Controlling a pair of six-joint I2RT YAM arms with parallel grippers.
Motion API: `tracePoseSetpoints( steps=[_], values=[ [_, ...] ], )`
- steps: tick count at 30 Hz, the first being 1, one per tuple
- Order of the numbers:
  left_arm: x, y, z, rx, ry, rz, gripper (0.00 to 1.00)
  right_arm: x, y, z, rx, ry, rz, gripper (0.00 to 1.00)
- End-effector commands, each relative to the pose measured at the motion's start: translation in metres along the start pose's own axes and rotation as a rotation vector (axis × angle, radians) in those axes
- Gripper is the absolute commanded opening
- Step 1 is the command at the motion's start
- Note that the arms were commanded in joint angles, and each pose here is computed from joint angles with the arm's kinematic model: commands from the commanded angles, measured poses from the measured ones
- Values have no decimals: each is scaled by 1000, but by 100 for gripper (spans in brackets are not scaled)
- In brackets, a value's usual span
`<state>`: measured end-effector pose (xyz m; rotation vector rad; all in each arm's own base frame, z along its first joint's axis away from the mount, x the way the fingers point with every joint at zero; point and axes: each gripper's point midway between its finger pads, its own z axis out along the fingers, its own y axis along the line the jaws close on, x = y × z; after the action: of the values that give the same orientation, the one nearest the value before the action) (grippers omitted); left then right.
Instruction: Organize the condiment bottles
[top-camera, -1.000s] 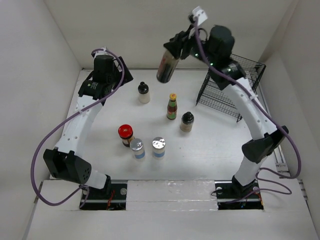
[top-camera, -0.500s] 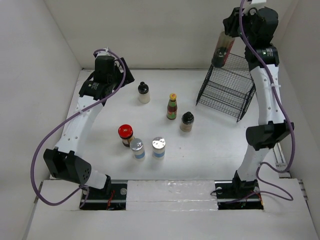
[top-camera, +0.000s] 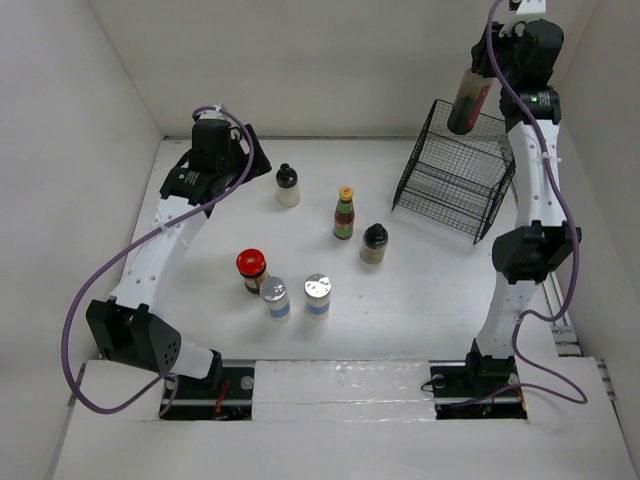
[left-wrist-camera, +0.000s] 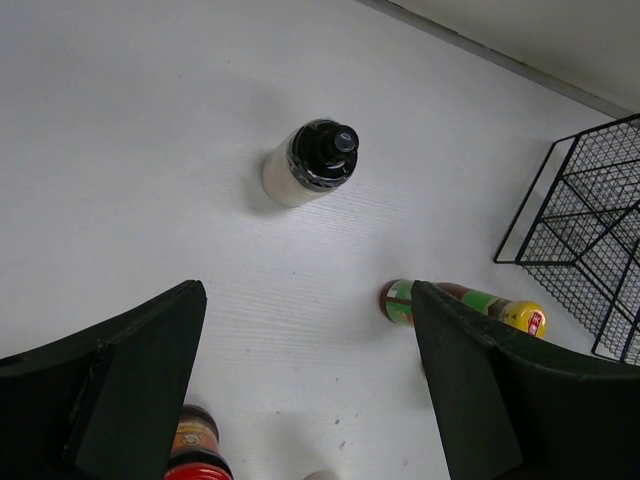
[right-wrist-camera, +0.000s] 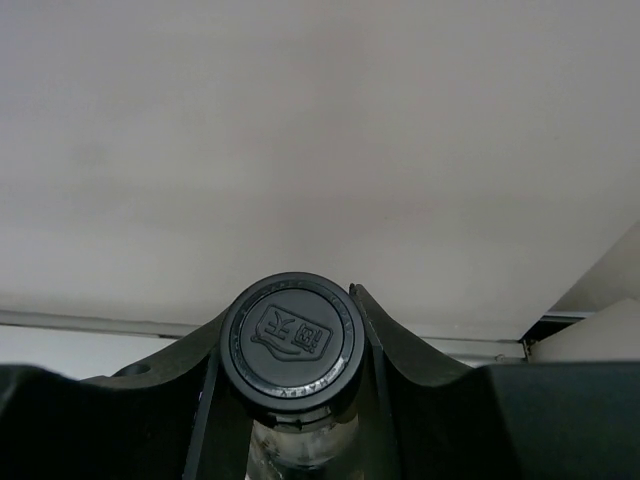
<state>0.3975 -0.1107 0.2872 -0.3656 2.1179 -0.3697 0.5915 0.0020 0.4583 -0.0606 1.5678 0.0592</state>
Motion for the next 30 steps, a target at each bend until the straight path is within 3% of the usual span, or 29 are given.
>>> tracePoseSetpoints(
  steps=[1, 16, 26, 30],
  values=[
    [-9, -11, -12, 61, -42, -8, 79, -97, -13, -24, 38, -286, -44, 0],
    [1, -19, -7, 117, -11, -6, 79, -53, -11, 17, 20, -265, -52, 0],
    [2, -29, -5, 171, -1, -5, 79, 30, 4, 25, -41, -112, -27, 0],
    [6, -29, -1, 174, 11, -4, 79, 58, 18, 29, -72, -56, -19, 7]
  ],
)
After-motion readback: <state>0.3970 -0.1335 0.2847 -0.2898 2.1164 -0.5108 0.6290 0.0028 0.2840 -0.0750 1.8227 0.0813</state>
